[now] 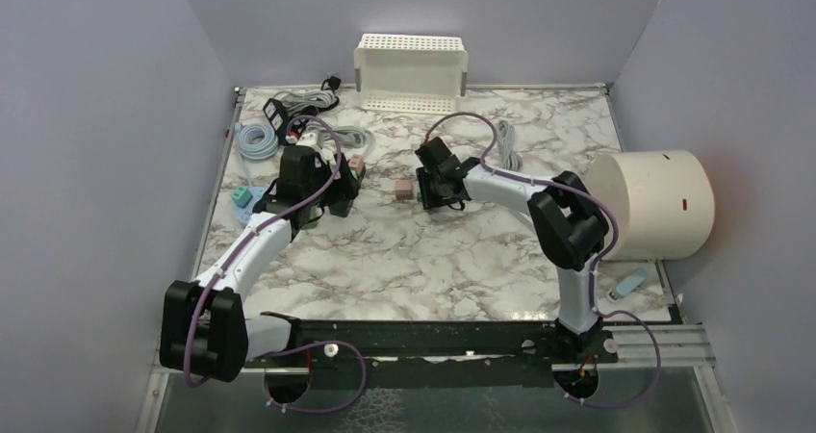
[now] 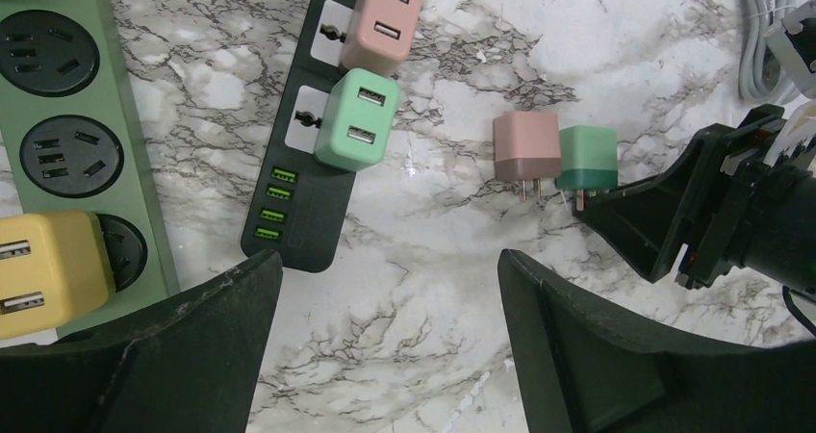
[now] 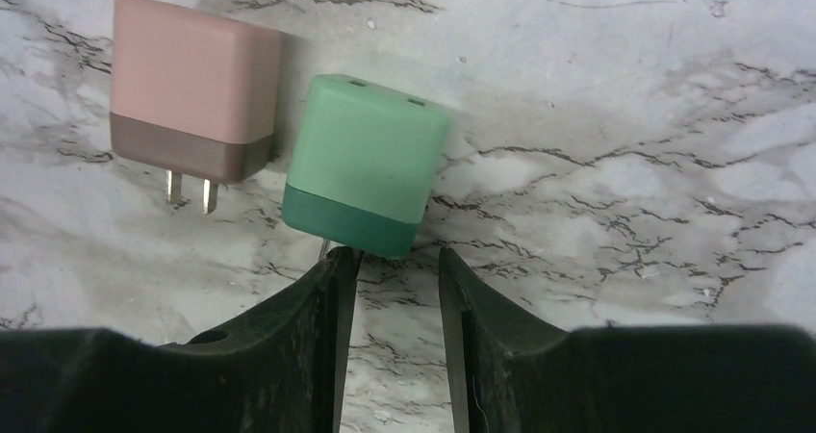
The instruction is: Pull the plug off the socket
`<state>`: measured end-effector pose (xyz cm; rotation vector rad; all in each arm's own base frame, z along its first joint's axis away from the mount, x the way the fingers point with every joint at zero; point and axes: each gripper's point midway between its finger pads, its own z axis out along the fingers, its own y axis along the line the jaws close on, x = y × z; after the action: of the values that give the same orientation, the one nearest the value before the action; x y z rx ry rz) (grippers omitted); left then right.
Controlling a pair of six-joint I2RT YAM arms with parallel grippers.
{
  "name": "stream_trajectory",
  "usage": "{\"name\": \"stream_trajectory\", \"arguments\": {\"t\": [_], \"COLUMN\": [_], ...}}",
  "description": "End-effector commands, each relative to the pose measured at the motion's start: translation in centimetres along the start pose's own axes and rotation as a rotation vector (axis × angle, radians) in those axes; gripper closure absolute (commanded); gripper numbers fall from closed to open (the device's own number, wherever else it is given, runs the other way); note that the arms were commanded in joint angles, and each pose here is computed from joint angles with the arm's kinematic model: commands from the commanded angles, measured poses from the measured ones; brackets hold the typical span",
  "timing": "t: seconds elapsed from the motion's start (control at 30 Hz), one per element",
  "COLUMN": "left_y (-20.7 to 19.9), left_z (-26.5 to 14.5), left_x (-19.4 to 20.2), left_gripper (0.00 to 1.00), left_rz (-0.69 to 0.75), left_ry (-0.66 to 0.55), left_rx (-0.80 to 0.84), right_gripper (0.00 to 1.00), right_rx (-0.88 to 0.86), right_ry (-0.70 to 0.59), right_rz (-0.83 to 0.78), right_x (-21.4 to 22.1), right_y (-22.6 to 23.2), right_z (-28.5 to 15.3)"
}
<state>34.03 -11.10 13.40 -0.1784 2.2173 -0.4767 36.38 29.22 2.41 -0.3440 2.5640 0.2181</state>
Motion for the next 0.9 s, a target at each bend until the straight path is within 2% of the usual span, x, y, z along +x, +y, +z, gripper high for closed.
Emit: {"name": "stream_trajectory", "arguments": {"t": [0.0,0.13,0.23,0.33,0.43,0.5,0.57,0.7,0.8,0.87], "left_y": [-1.1,-1.2,-1.3,-2.0,-3.3,-4.3,-5.3,-7.8,-9.0,-9.5], "left_z": [-0.6,-1.7,-2.6,-2.7,-2.5,-2.4,-2.3,-1.9,-2.2,-2.2], "left_x": [-1.8,-4.0,-5.7,-6.7,-7.0,-7.0,-6.9,-6.1,-6.3,-6.3], "left_gripper": [0.15,0.15,0.15,0.14,0.14,0.14,0.14,0.14,0.14,0.14], "left_rz": [-0.005,0.028,0.072,0.112,0.130,0.134,0.145,0.189,0.206,0.211], "left_ry": [-0.063,-0.166,-0.249,-0.276,-0.270,-0.260,-0.250,-0.196,-0.183,-0.173], "left_rx": [0.048,0.043,0.035,0.064,0.127,0.162,0.193,0.274,0.321,0.343], "right_gripper": [0.57,0.55,0.51,0.47,0.39,0.34,0.32,0.31,0.17,0.12], "right_rx": [0.019,-0.144,-0.149,-0.090,0.159,0.342,0.437,0.361,0.346,0.358], "right_ry": [-0.014,-0.147,-0.252,-0.269,-0.179,-0.123,-0.084,-0.113,-0.142,-0.116], "right_rz": [-0.018,-0.075,-0.035,0.121,0.185,0.112,0.026,-0.176,-0.274,-0.329], "right_x": [0.1,-2.7,-5.6,-6.3,-3.9,-2.9,-2.7,-3.7,-3.5,-2.7], "right_y": [-1.1,0.8,-1.7,-9.0,-17.3,-20.9,-22.8,-22.1,-22.1,-22.8], "right_z": [-2.2,-7.9,-12.7,-14.7,-14.1,-14.2,-14.2,-13.9,-14.0,-13.6]}}
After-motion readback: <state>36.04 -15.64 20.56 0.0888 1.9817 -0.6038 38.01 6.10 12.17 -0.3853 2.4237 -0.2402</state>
